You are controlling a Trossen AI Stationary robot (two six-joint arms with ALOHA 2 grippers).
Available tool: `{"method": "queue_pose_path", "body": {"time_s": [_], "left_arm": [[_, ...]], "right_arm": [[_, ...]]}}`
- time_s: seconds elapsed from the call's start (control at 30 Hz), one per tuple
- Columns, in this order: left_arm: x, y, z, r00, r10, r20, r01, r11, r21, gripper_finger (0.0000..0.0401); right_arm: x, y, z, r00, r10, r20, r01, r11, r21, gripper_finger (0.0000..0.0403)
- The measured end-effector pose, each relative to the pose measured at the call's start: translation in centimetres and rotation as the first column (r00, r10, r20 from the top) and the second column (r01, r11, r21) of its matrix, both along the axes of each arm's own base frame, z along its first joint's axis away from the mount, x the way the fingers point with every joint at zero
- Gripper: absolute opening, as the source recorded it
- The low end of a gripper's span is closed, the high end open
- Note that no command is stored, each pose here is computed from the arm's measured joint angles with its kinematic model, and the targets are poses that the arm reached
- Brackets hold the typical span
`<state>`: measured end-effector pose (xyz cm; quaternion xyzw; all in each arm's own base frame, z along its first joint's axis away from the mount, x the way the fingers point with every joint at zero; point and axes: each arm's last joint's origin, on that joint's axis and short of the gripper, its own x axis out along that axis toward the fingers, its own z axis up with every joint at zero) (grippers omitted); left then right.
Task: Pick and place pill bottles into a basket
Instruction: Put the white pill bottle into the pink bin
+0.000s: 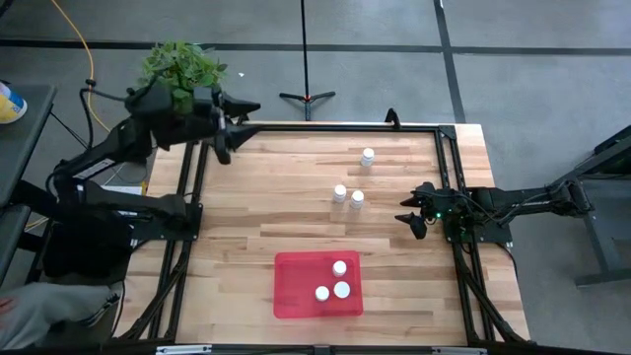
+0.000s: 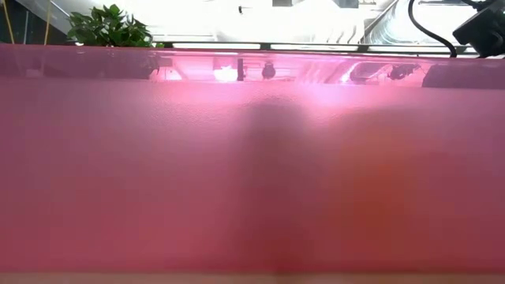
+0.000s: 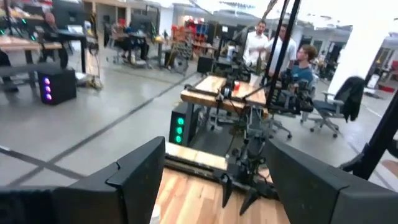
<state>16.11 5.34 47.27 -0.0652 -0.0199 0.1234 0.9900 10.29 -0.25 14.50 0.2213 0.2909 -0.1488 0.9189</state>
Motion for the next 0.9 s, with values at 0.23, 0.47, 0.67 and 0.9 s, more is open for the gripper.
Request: {"method": "queue_pose_path", "body": {"time_s": [0.23, 0.47, 0.67, 0.9], "left_arm": [[1.4, 2.9, -1.1, 0.998, -0.008, -0.057, 0.006, 0.999, -0.047, 0.0310], [2.9, 5.5, -3.4, 0.978, 0.021, -0.207, -0.041, 0.995, -0.093, 0.0310], [5.2, 7.0, -5.9, 0.936, -0.002, -0.351, -0.046, 0.991, -0.128, 0.0310], [8.2, 8.6, -8.7, 0.897, -0.094, -0.432, 0.016, 0.984, -0.180, 0.0310]], "right_arm": [[0.0, 0.0, 0.0, 1.000, -0.006, 0.001, 0.006, 1.000, 0.004, 0.0263], [0.0, 0.0, 0.0, 1.000, -0.011, 0.002, 0.011, 1.000, 0.010, 0.0263], [0.0, 0.0, 0.0, 1.000, -0.011, 0.002, 0.011, 1.000, 0.010, 0.0263], [0.0, 0.0, 0.0, 1.000, -0.012, 0.000, 0.012, 1.000, 0.010, 0.0263]]}}
